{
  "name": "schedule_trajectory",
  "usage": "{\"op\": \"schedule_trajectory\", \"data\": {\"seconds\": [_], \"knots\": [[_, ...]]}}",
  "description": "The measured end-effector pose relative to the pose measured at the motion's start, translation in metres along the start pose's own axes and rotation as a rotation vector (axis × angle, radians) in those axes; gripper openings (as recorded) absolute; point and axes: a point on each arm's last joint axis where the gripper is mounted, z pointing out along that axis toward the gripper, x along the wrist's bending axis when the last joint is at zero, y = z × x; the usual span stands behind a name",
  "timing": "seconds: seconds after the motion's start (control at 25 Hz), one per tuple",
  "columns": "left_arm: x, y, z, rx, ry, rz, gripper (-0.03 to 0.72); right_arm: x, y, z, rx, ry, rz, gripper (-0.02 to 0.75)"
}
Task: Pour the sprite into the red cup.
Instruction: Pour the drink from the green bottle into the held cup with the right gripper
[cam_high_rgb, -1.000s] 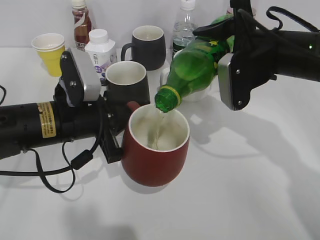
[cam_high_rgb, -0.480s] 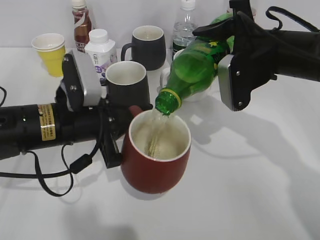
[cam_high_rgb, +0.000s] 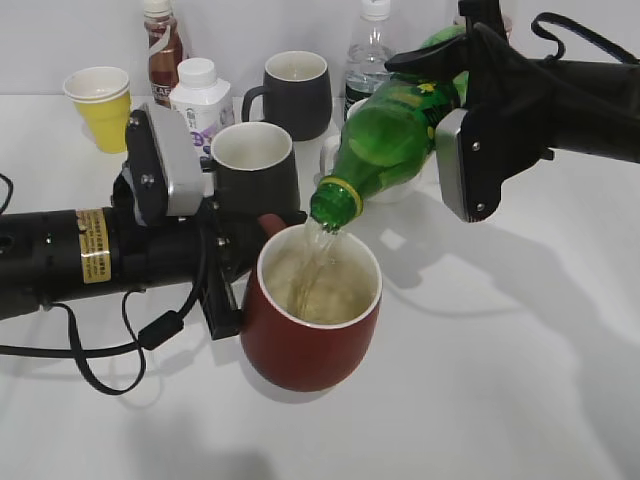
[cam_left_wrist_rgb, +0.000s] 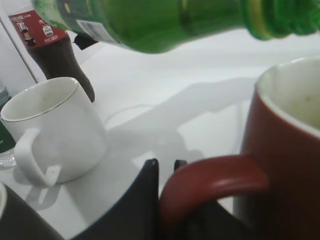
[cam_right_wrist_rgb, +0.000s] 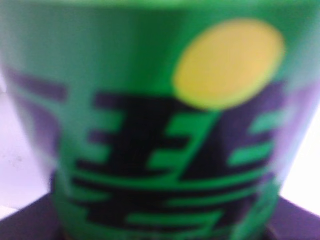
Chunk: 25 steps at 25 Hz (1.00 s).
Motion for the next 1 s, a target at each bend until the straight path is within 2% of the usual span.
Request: {"op": "schedule_trajectory", "data": {"seconds": [1.0], "knots": [[-0.0001, 0.0000, 0.0000, 0.000, -0.001, 0.002, 0.061, -0.0002, 0.0001, 0.0000, -0.001, -0.002, -0.020, 0.395]]}}
